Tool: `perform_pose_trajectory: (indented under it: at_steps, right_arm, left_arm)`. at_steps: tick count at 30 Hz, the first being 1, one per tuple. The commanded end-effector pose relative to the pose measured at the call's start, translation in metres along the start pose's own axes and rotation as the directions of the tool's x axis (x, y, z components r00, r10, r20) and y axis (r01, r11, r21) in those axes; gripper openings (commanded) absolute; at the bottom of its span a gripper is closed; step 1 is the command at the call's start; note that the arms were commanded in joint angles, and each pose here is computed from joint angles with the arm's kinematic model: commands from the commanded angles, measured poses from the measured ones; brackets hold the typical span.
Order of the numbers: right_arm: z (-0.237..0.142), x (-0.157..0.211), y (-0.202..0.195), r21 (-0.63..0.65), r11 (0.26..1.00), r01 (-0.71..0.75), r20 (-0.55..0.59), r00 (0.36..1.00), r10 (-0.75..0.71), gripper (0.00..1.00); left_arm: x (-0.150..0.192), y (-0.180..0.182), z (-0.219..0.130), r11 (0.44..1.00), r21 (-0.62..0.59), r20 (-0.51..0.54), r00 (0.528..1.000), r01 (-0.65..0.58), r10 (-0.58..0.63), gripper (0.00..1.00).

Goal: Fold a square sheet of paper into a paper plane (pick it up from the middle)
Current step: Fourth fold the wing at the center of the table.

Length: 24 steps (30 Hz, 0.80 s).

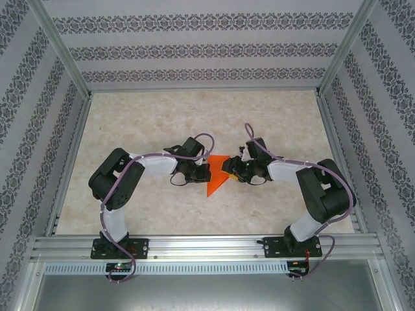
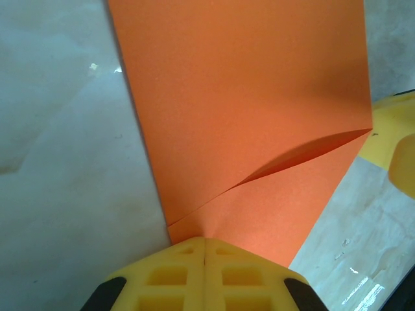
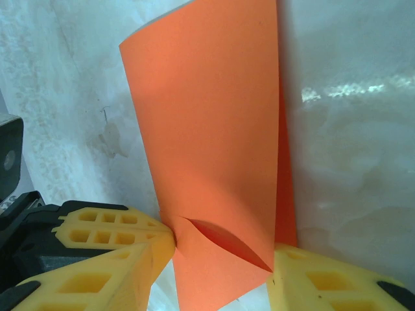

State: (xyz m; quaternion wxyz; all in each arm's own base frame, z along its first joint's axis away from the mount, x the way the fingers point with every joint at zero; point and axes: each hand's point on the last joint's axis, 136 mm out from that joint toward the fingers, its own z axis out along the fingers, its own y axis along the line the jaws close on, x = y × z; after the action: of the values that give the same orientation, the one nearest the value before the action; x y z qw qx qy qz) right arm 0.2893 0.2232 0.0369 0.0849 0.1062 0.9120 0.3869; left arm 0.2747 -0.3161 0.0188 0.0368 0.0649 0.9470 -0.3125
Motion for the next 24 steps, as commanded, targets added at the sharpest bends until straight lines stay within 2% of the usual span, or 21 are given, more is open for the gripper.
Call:
perform_pose_trajectory:
  at_steps: [1, 8, 17, 21, 24]
  right_arm:
    - [0.002, -0.002, 0.017, -0.060, 0.997, 0.054, 0.001, 0.999, -0.054, 0.48]
    - [0.013, 0.004, 0.023, -0.112, 0.975, 0.191, -0.078, 0.977, -0.201, 0.44]
    - [0.020, 0.010, 0.008, -0.075, 0.970, 0.233, -0.131, 0.962, -0.241, 0.28]
    - [0.021, 0.008, 0.002, -0.058, 0.974, 0.218, -0.129, 0.966, -0.224, 0.19]
    - [0.020, 0.006, 0.004, -0.053, 0.984, 0.171, -0.108, 0.978, -0.176, 0.14]
  left_arm:
    - [0.011, 0.019, 0.011, 0.999, -0.046, -0.040, 0.999, 0.012, -0.014, 0.03]
    - [0.007, 0.016, 0.008, 0.999, -0.049, -0.030, 1.000, 0.004, -0.005, 0.03]
    - [0.000, 0.010, -0.004, 0.998, -0.055, 0.006, 1.000, -0.020, 0.020, 0.06]
    - [-0.002, 0.005, -0.012, 0.998, -0.053, 0.029, 0.999, -0.033, 0.034, 0.12]
    - [-0.003, 0.002, -0.025, 0.997, -0.063, 0.069, 0.996, -0.044, 0.049, 0.22]
